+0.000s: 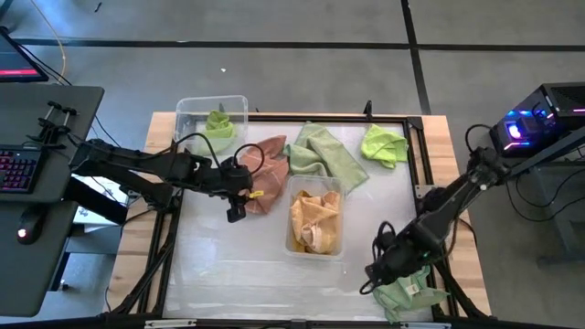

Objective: Sort towels by color in basket
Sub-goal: Put the bottom dark green towel into the top transparent bin

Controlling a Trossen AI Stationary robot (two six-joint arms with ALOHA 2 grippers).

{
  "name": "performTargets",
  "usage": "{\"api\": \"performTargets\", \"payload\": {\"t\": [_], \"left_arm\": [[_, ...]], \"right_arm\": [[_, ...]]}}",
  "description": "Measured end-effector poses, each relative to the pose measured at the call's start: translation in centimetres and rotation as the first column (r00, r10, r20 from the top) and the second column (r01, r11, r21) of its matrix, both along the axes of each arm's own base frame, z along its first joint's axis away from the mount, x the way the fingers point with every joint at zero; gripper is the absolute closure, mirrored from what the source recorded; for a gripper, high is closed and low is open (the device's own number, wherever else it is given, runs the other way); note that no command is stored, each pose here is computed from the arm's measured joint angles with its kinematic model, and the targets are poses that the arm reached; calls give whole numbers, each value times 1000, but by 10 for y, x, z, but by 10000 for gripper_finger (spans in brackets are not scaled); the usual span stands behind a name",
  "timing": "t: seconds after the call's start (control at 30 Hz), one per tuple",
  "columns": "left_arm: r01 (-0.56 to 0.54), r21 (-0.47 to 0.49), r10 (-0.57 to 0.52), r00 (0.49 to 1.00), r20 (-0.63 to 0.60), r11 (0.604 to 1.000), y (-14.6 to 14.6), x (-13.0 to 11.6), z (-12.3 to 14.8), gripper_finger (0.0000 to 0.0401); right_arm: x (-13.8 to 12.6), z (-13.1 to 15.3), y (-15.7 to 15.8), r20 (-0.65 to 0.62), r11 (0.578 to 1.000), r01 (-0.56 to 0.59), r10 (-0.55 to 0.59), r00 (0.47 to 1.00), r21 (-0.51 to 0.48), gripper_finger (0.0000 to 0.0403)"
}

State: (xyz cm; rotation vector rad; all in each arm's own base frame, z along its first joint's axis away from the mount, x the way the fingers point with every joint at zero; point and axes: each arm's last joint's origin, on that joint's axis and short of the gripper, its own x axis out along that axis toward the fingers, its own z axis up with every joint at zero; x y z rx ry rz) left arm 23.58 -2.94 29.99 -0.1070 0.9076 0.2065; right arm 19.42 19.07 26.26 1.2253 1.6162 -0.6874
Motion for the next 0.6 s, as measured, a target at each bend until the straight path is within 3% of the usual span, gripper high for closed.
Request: {"api": "performTargets", "payload": {"t": [0.13, 0.33, 0.6], "left_arm": [[12, 4, -12, 1000, 4, 1000, 0, 0, 0, 231], [18, -37, -18, 1000, 3, 999, -1, 0, 0, 231], [-3, -80, 4, 1000, 19, 997, -2, 0, 7, 231]], "right_arm": [[-12, -42, 1, -140, 996, 85, -84, 987, 4, 171], [-26, -76, -8, -225, 991, 124, -133, 965, -54, 171], [-42, -123, -11, -190, 989, 143, -134, 973, 34, 195]]}}
